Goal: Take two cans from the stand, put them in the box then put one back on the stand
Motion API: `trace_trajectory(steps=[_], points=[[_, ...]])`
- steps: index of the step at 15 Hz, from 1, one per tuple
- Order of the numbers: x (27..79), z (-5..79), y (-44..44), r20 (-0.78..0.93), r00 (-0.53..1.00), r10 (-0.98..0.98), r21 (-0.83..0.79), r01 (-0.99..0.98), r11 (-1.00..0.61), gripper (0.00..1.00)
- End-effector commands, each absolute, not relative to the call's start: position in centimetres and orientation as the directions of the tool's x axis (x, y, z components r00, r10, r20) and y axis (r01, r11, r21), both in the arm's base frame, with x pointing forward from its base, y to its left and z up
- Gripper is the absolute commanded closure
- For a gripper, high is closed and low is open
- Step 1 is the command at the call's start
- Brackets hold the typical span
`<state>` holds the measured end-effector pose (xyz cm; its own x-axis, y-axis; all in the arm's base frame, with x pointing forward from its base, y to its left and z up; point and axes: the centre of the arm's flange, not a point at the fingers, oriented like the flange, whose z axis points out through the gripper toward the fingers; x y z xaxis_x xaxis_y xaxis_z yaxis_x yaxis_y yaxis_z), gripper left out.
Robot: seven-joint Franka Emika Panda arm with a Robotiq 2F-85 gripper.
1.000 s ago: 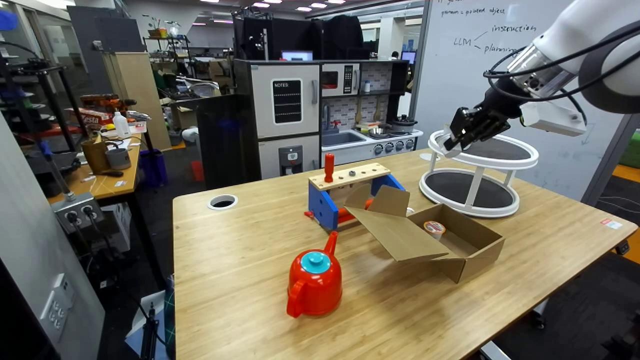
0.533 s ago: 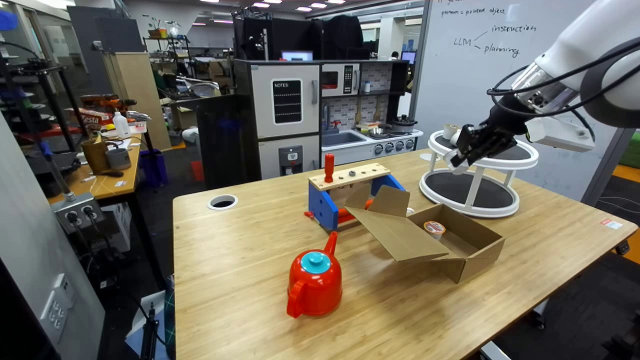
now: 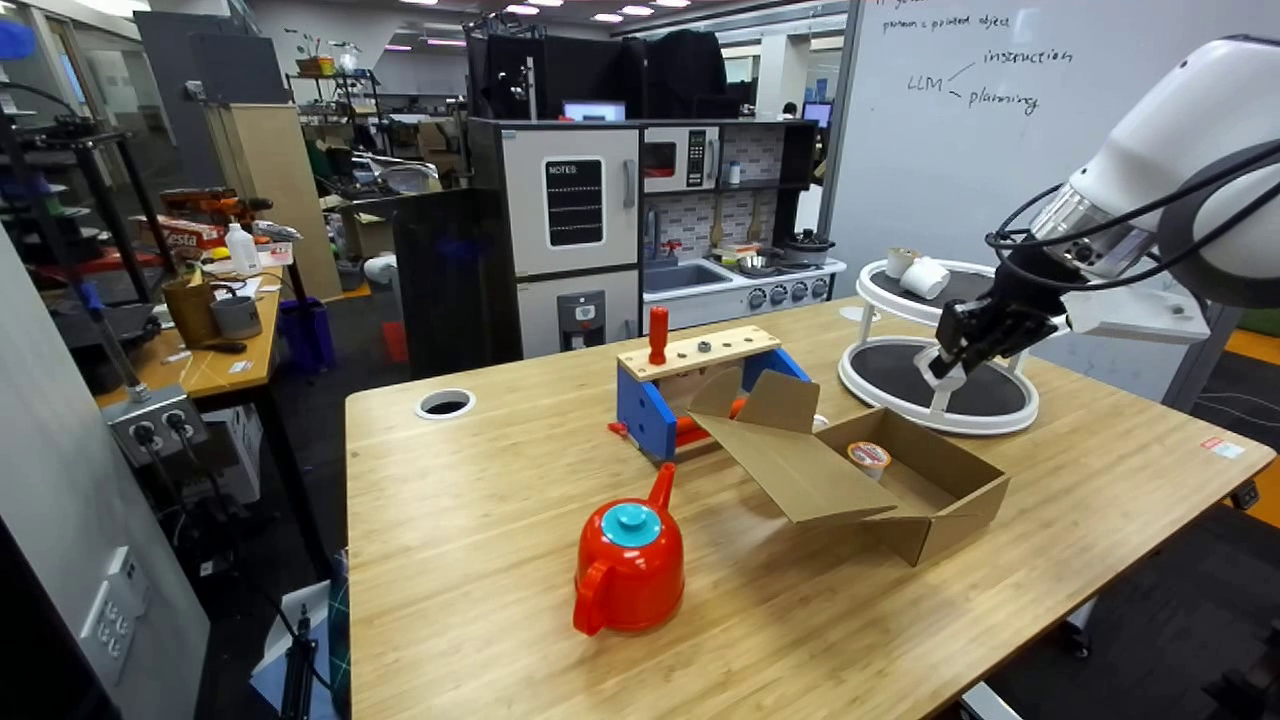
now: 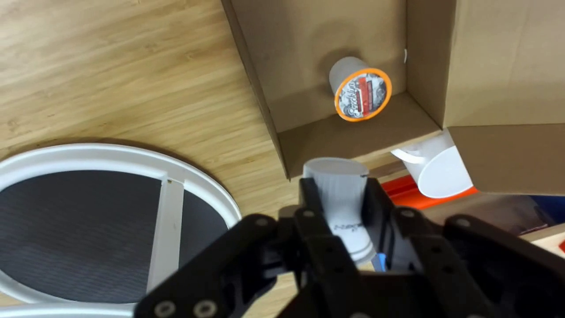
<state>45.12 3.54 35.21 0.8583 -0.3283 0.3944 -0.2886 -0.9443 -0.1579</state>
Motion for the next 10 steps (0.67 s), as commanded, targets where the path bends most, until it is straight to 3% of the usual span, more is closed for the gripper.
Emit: trace_trajectory(steps=[1, 10], points=[[45.6, 34.6, 4.5, 0.382, 0.867, -0.321, -0.148, -0.286, -0.947, 0.93], [45.4, 33.8, 2.8, 0.389, 0.876, -0.286, -0.071, -0.281, -0.957, 0.93]])
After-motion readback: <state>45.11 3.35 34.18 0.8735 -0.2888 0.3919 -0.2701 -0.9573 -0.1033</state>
